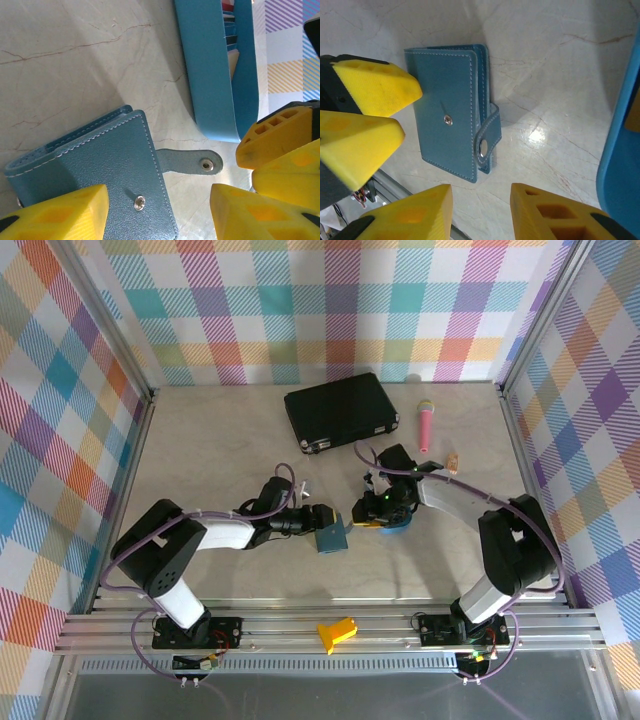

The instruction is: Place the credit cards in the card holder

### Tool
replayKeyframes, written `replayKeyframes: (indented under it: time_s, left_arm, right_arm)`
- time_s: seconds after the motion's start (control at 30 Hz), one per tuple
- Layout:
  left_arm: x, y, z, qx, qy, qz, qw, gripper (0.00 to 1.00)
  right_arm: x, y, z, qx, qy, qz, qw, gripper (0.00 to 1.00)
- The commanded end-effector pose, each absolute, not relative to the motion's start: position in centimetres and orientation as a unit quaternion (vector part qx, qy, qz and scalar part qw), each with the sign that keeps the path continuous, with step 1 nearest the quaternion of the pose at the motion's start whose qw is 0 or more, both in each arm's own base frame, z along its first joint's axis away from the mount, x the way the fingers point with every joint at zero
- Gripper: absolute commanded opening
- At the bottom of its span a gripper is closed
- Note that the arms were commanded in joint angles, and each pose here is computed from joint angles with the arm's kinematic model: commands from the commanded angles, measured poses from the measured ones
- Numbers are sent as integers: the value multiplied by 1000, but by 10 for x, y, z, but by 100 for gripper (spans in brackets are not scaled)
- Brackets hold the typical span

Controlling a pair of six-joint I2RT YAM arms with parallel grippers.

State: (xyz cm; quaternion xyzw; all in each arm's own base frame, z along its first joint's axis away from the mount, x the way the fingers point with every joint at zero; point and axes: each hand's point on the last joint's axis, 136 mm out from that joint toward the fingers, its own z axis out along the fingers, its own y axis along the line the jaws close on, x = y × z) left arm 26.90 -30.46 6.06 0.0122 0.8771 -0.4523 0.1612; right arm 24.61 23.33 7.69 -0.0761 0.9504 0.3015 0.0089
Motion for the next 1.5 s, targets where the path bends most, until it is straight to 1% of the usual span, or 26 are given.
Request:
replayKeyframes:
  time_s: [0.0, 0.17, 0.33, 1.03, 1.23, 1.47]
  left_arm:
    - [273, -314, 68, 23, 868, -466, 170, 55]
    - [272, -313, 62, 21, 871, -462, 163, 55]
    - [271, -311, 60, 17, 873, -459, 164, 54]
    - [270, -311, 60, 14, 873, -460, 160, 53]
    - [270, -311, 61, 14, 873, -459, 162, 53]
    - [270, -311, 60, 14, 873, -461, 160, 53]
  right_arm:
    - [256, 239, 83, -73, 949, 305, 17, 33]
    - [259, 242, 82, -77, 949, 306, 12, 30]
    - [258, 241, 75, -78, 951, 300, 5, 28]
    - [258, 252, 69, -99, 941, 325, -10, 26]
    - [258, 252, 66, -96, 942, 322, -14, 21]
    - [259, 252, 68, -97, 942, 321, -9, 18]
